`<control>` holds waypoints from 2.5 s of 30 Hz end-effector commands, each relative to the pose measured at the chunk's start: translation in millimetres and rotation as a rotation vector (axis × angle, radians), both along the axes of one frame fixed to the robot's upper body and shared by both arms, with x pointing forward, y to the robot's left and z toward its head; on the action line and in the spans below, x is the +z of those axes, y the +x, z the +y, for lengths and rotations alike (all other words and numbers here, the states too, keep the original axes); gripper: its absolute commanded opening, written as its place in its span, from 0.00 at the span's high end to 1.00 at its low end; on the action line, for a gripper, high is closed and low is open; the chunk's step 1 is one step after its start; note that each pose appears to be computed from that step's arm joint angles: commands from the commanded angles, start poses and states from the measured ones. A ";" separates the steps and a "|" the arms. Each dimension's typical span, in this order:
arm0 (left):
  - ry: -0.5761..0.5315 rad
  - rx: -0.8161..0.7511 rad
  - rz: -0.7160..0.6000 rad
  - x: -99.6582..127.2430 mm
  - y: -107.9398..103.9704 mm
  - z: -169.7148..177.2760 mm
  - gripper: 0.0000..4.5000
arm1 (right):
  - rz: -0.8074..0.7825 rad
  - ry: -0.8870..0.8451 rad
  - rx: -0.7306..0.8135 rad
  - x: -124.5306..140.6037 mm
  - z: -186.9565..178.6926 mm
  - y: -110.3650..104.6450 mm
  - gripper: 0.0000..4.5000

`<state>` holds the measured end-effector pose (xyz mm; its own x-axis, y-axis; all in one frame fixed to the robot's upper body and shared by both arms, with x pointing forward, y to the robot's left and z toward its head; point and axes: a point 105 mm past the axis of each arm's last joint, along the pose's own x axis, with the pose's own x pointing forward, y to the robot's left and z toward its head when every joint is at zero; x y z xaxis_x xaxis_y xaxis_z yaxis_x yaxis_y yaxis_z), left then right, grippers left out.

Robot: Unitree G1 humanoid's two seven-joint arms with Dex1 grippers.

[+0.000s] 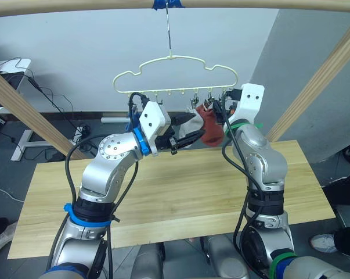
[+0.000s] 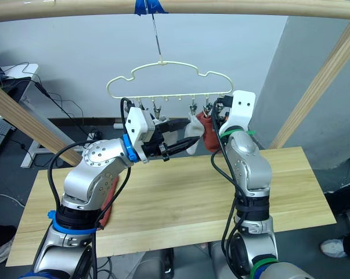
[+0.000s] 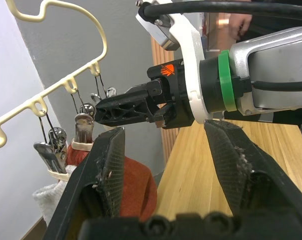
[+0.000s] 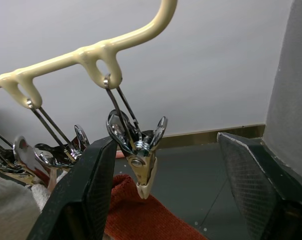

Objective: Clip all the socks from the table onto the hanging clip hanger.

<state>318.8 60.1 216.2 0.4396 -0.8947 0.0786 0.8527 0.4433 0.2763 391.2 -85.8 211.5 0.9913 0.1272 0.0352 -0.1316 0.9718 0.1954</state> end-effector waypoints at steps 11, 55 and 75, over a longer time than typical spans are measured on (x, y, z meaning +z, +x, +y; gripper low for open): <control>-0.005 -0.009 -0.028 4.4 -3.5 -2.7 0.39 | -0.096 0.046 -0.024 28.5 10.7 -2.7 0.26; -0.053 0.539 0.096 -58.0 1.9 58.2 0.27 | -0.090 0.067 0.064 29.9 31.9 -8.1 1.00; -0.140 1.353 0.536 -175.0 -0.1 246.0 0.01 | -0.088 0.023 0.115 33.1 33.1 -4.9 1.00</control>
<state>318.1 296.8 35.3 0.9205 0.1942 -0.3391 -0.2227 0.9738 -0.0467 390.6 -57.3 225.3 0.9751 0.2130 0.0615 -0.2212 0.9537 0.2040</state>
